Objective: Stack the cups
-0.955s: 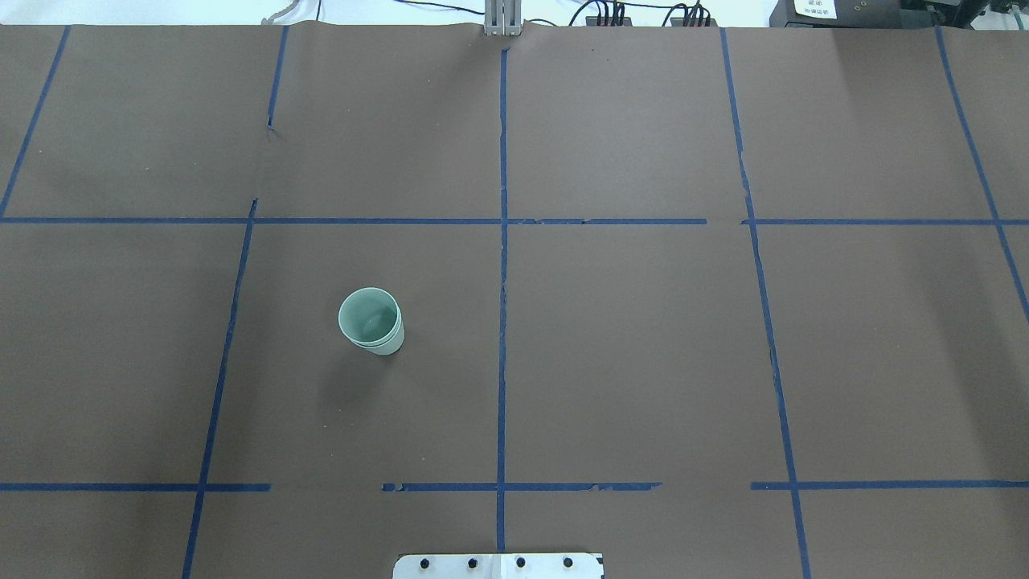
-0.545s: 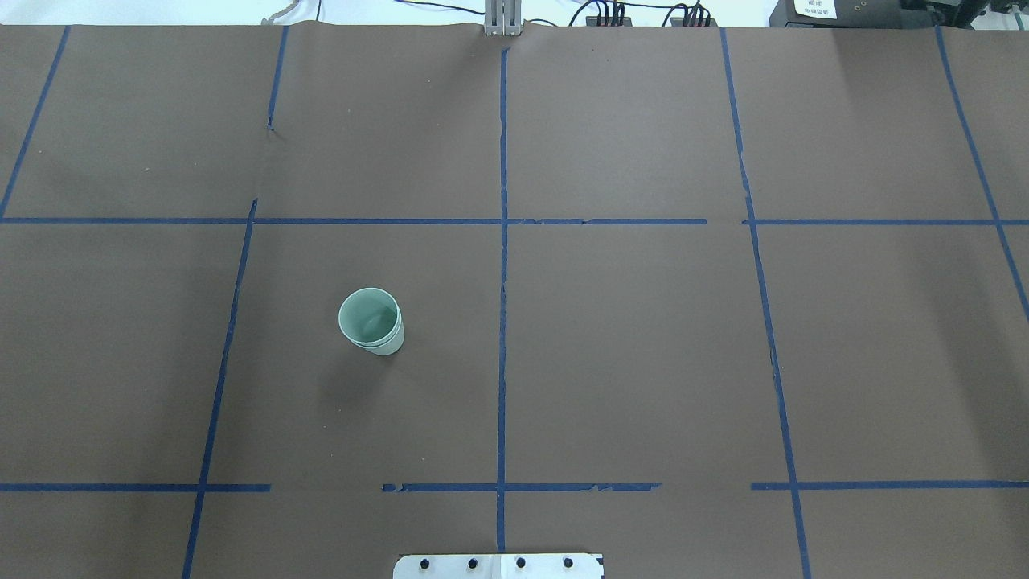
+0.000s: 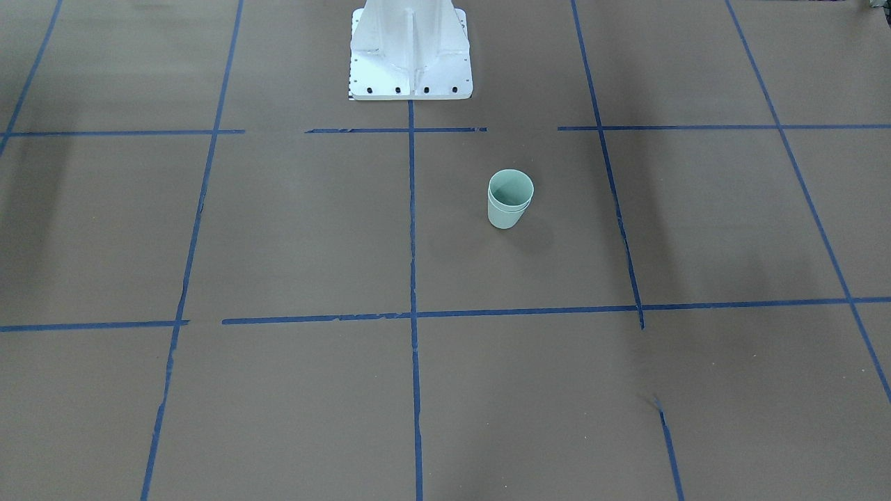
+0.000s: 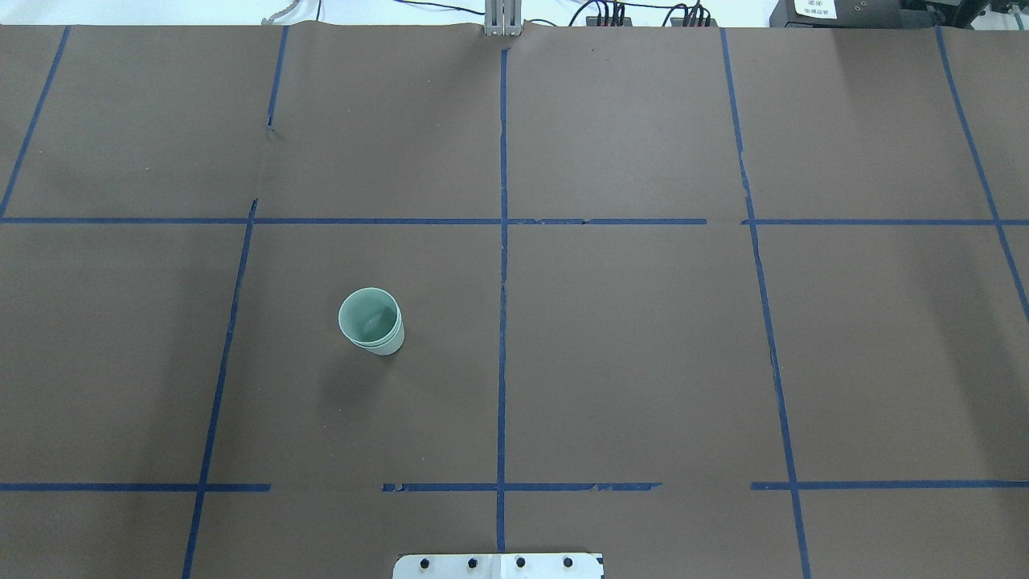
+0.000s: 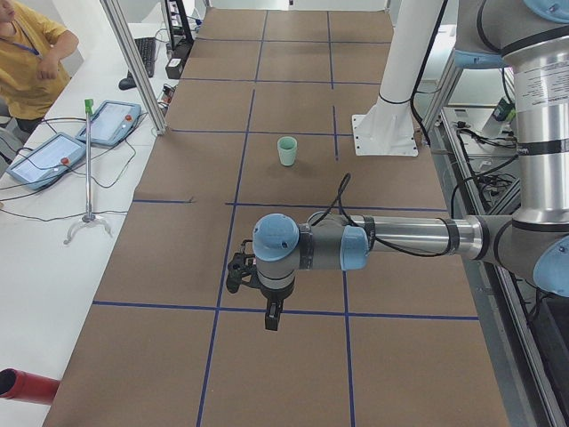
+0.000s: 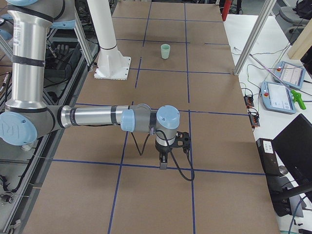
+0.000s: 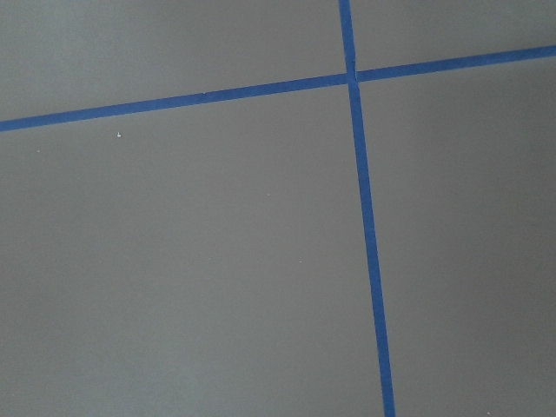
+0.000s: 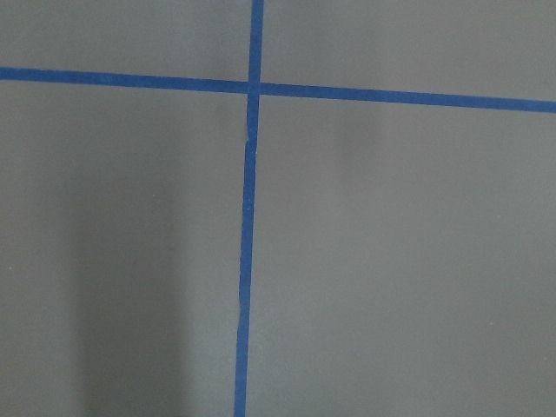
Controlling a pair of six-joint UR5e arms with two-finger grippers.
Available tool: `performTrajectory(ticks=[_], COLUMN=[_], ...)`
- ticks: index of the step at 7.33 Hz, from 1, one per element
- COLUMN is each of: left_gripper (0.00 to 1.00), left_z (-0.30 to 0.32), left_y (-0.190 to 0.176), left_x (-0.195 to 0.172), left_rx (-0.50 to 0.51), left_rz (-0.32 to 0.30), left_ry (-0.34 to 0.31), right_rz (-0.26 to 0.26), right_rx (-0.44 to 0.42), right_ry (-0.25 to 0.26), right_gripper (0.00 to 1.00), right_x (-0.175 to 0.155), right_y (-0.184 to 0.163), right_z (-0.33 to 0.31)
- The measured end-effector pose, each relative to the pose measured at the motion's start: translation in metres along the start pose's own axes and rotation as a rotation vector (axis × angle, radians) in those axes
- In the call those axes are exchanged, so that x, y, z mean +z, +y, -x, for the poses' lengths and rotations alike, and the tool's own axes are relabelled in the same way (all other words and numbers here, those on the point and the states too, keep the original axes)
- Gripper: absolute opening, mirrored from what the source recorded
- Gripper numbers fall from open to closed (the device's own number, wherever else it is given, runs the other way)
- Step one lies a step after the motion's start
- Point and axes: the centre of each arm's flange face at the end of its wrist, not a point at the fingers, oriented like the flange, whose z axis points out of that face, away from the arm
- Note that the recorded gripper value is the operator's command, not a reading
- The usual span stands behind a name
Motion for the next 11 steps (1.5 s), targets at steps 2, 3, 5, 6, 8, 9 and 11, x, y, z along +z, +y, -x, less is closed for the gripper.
performTrajectory(ticks=[2,3,5,6,8,9,11], left_gripper=[1.00,1.00,1.00,1.00,1.00,1.00,1.00], left_z=[-0.0012,-0.0029,-0.0055,-0.0059,-0.0059,-0.0058,-0.0058], left_y=[-0.0004,-0.0011,-0.0028,-0.0031,-0.0028,-0.0026,-0.0026], left_x=[-0.0012,-0.0034,-0.0067,-0.0073,-0.0072,-0.0071,-0.0069], left_rx=[0.007,0.011,0.018,0.020,0.020,0.019,0.020], left_rz=[-0.003,-0.007,-0.015,-0.016,-0.015,-0.015,-0.014], left_ry=[-0.002,-0.002,-0.004,-0.004,-0.004,-0.004,-0.004], right_rz=[0.000,0.000,0.000,0.000,0.000,0.000,0.000], right_rx=[0.000,-0.001,0.000,0.000,0.000,0.000,0.000], right_ry=[0.000,0.000,0.000,0.000,0.000,0.000,0.000], right_gripper=[1.00,1.00,1.00,1.00,1.00,1.00,1.00], right_x=[0.0001,0.0002,0.0001,0.0001,0.0000,0.0000,0.0001], right_y=[0.0000,0.0000,0.0000,0.0000,0.0000,0.0000,0.0000], right_z=[0.0002,0.0002,0.0001,0.0001,0.0000,-0.0001,0.0001])
